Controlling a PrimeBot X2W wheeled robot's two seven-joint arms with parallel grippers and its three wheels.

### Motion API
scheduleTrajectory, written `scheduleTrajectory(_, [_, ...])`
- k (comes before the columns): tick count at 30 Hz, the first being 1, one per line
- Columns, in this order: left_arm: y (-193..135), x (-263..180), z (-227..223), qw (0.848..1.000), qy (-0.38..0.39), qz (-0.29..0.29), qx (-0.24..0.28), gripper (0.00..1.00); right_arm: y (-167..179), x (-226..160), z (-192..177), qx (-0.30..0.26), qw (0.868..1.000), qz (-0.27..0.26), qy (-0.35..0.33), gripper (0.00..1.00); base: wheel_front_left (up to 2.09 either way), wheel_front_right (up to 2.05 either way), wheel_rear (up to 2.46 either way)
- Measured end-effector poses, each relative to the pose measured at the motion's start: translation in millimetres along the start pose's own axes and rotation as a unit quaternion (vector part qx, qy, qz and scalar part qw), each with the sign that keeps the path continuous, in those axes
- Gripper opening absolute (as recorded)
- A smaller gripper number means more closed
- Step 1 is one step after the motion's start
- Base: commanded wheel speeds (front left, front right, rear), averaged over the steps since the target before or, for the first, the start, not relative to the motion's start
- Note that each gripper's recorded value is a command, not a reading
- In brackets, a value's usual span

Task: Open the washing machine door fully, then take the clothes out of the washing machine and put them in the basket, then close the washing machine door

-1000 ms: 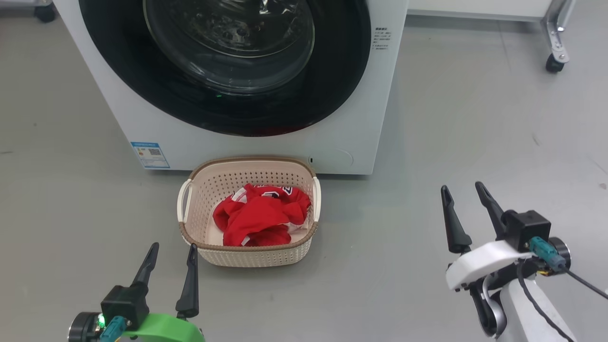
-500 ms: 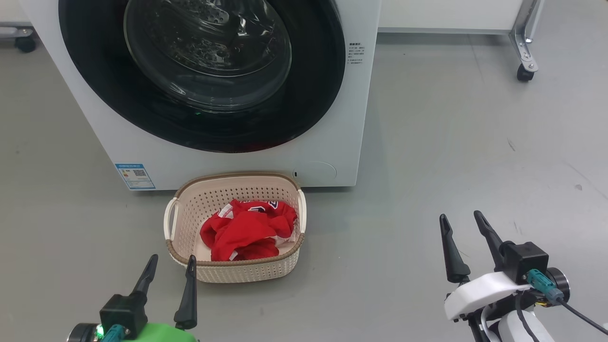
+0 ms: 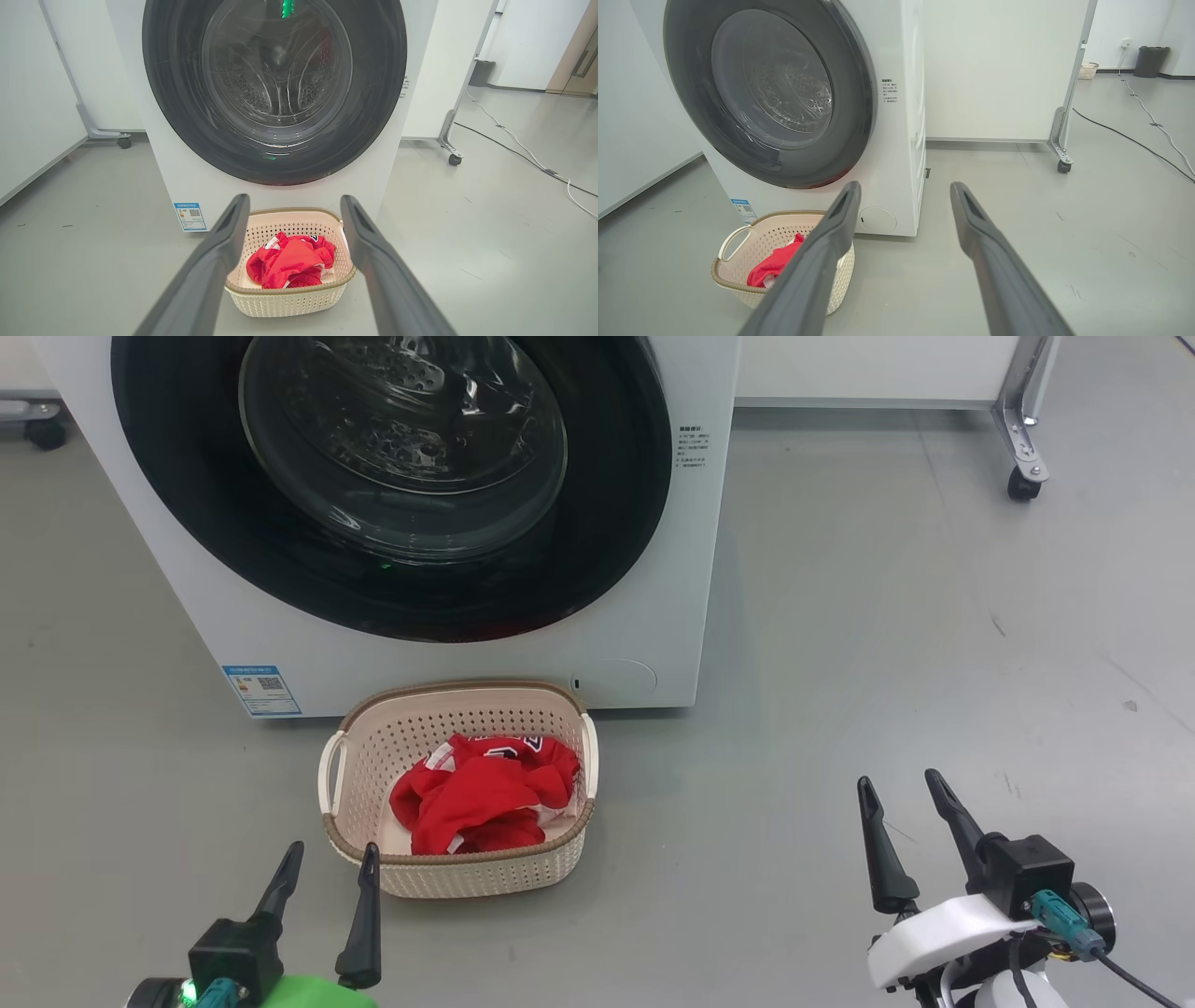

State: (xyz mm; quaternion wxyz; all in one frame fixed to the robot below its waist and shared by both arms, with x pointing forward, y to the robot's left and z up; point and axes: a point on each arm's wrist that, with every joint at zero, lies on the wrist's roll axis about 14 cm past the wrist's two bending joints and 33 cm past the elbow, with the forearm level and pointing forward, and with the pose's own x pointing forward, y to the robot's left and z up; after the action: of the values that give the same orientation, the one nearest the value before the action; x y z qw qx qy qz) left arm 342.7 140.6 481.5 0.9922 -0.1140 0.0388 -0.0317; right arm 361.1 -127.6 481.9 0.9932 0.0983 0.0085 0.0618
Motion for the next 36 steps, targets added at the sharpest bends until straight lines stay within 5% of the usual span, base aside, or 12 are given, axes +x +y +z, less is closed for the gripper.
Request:
scheduleTrajectory(28, [-7, 0, 5, 1.000, 0.000, -0.010, -0.002, 1.00, 2, -10, 0, 0.008, 1.000, -0.004, -0.002, 1.00, 0.00, 0.00, 0.00])
scheduleTrajectory(29, [-8, 0, 5, 1.000, 0.000, -0.010, -0.002, 0.00, 1, -11, 0, 0.008, 1.000, -0.005, -0.002, 0.00, 0.00, 0.00, 0.00])
scheduleTrajectory(36, [-8, -7, -20, 0.999, 0.037, -0.003, -0.010, 0.00, -1, -25, -29, 0.014, 0.999, -0.015, 0.042, 0.00, 0.00, 0.00, 0.00])
